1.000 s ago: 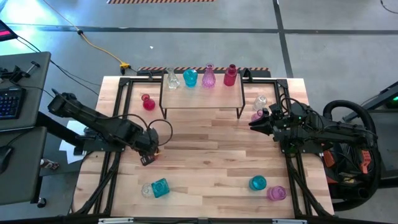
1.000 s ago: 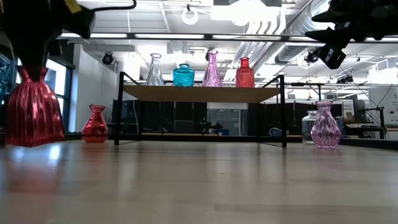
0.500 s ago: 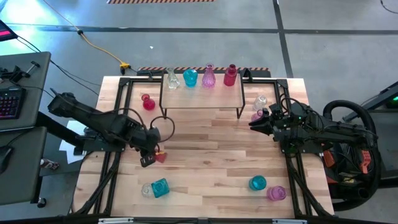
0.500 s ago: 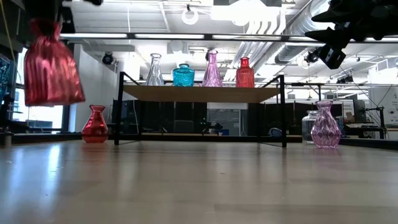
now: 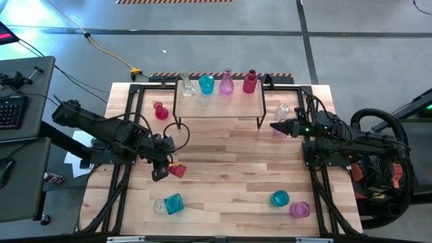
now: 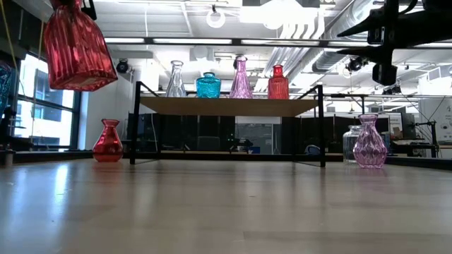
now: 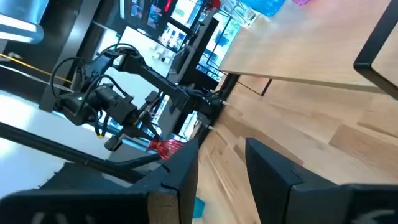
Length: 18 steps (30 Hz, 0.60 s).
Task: Sort vases onto shelf
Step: Put the bottom red flower vase on the shelf aligned with the other red flower vase
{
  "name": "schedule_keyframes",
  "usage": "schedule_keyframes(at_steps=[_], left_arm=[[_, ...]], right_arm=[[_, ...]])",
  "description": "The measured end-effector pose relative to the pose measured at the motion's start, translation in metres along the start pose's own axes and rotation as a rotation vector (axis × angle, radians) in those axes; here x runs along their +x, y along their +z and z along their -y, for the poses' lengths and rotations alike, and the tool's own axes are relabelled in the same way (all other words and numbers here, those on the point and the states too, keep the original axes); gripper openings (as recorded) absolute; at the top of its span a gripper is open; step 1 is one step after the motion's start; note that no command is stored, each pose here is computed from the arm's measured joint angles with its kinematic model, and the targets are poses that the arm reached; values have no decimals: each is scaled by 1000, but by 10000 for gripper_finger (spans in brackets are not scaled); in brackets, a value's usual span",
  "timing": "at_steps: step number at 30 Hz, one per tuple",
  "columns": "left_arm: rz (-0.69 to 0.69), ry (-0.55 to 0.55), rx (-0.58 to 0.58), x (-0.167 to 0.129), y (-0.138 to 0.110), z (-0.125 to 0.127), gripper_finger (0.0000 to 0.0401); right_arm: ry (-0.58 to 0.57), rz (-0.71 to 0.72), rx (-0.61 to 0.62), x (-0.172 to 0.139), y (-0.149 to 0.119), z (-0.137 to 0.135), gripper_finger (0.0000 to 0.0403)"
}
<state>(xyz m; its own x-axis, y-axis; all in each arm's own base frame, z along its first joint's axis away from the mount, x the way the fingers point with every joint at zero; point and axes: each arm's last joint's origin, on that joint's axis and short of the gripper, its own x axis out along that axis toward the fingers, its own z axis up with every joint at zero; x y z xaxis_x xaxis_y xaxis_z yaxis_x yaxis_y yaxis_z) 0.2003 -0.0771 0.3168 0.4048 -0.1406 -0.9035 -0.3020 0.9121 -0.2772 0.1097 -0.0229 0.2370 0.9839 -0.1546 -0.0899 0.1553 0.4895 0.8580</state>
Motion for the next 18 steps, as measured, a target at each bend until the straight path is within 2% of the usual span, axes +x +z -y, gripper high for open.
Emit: schedule_keyframes(at_steps=[9, 18], left_arm=[[-5, -15, -11, 0, 0, 1, 19], [49, -86, -16, 0, 9, 4, 19]], right_arm=[[-3, -2, -68, 5, 0, 0, 114], [137, 93, -135, 21, 10, -14, 115]])
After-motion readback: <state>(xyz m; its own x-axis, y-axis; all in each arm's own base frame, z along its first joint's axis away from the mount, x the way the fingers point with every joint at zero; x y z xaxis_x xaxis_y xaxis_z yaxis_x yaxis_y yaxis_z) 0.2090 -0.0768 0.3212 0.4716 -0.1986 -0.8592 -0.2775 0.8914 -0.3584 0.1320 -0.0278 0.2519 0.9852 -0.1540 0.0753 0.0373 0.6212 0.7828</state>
